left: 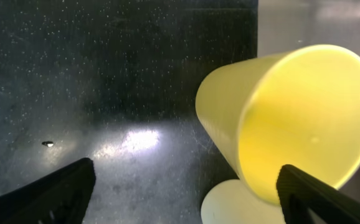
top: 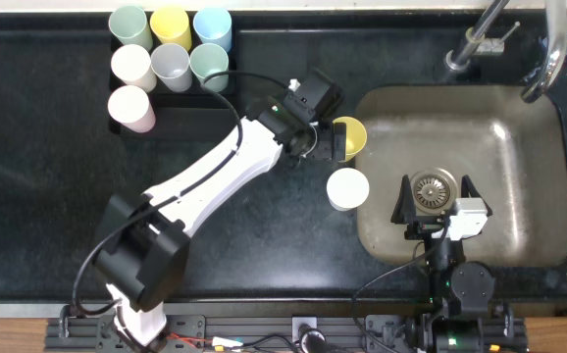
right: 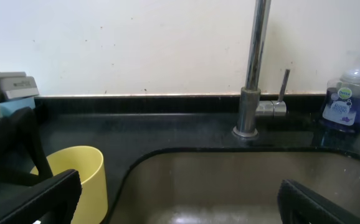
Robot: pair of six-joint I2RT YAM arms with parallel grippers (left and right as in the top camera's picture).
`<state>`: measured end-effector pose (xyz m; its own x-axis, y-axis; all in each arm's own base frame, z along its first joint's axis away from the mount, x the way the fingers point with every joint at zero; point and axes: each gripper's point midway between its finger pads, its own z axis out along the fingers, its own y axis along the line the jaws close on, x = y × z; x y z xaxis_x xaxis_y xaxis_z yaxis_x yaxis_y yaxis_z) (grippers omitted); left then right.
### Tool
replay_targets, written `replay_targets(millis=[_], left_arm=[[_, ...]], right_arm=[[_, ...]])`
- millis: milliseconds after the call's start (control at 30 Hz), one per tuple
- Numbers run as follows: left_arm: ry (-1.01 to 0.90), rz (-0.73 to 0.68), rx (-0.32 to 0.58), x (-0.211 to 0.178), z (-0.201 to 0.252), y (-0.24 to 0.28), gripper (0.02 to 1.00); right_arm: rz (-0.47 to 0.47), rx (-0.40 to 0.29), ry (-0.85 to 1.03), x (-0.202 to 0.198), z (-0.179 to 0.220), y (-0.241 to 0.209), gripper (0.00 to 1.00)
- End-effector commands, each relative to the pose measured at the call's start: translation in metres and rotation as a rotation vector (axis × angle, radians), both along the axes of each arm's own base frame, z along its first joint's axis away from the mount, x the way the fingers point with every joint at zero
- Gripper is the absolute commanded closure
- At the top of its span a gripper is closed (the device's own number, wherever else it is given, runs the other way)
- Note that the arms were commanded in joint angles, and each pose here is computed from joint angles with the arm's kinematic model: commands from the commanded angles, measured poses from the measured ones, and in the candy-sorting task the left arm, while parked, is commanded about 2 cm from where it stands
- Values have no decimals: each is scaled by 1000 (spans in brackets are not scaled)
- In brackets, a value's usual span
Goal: Store Cups
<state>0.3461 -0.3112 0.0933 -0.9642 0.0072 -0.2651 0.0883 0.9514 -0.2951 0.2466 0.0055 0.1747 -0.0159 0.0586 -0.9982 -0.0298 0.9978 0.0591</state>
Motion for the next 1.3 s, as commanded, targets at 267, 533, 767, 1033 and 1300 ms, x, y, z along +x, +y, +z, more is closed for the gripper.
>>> replay_targets(millis=[267, 533, 767, 1033, 1300], left_arm=[[-5, -21, -8, 3, -7, -6, 982], [-39, 7, -16, 15, -1, -1, 982], [-218, 198, -40, 50, 94, 63, 982], [-231, 616, -80, 45, 166, 217, 982], [-14, 864, 45, 28, 112, 298, 982]], right_arm=[[12, -3, -2, 0, -3, 2, 3], [12, -3, -2, 0, -3, 2, 3], [12, -3, -2, 0, -3, 2, 5], [12, -3, -2, 0, -3, 2, 3], [12, -3, -2, 0, -3, 2, 5]])
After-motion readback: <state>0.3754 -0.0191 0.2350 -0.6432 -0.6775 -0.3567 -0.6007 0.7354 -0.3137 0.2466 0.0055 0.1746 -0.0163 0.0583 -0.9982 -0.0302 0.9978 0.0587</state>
